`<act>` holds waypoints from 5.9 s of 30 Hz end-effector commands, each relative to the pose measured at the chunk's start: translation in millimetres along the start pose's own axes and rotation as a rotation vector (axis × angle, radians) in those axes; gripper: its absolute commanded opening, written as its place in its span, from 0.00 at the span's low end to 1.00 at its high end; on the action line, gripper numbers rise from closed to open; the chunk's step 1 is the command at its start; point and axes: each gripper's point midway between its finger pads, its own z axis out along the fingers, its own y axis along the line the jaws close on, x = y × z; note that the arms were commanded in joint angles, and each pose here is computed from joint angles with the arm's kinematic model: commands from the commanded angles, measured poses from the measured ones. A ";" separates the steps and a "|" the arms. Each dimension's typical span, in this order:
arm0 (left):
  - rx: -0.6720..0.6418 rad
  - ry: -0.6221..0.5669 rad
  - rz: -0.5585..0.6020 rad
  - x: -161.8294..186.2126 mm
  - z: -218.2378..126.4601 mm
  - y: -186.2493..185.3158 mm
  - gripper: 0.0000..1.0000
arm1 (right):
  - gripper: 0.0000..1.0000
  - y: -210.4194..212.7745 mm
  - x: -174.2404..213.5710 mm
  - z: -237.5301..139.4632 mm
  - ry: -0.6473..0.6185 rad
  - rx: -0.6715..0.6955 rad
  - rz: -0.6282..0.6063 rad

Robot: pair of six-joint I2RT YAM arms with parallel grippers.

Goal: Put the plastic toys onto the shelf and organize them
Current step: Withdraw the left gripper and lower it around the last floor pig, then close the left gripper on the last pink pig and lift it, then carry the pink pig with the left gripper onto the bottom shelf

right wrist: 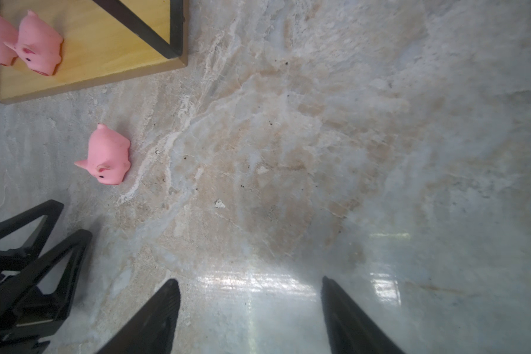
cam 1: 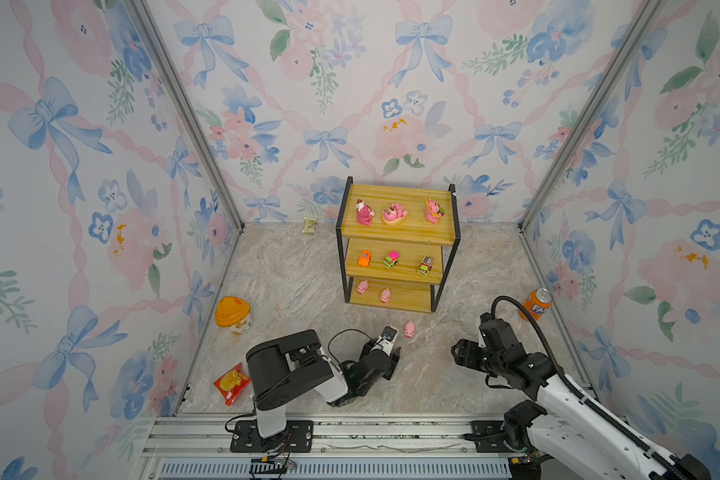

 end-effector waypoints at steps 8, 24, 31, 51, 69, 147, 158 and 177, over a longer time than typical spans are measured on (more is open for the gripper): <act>0.024 -0.046 -0.009 -4.7 10.0 -25.2 0.59 | 0.75 -8.6 6.6 -1.5 0.008 0.017 0.005; -0.017 -0.088 -0.009 -21.9 26.4 -29.4 0.66 | 0.76 -5.7 3.7 -3.5 0.014 0.018 0.000; -0.049 -0.088 -0.053 -24.7 36.3 -14.4 0.62 | 0.76 -6.4 2.6 -6.0 0.003 0.019 -0.002; -0.048 -0.083 -0.077 -29.8 68.2 -5.9 0.51 | 0.76 -8.0 2.5 -3.5 0.011 0.032 0.001; -0.056 -0.087 -0.081 -34.9 73.6 4.1 0.35 | 0.76 -12.2 4.5 -4.7 0.005 0.044 0.004; -0.060 -0.201 -0.199 -97.7 143.5 15.4 0.39 | 0.77 -18.5 4.1 -10.3 -0.018 0.037 0.019; -0.077 -0.209 -0.212 -99.6 147.5 19.0 0.38 | 0.76 -19.9 5.4 -7.1 -0.013 0.039 0.024; -0.097 -0.214 -0.225 -100.7 152.8 25.4 0.47 | 0.77 -20.5 6.0 -6.0 -0.007 0.038 0.031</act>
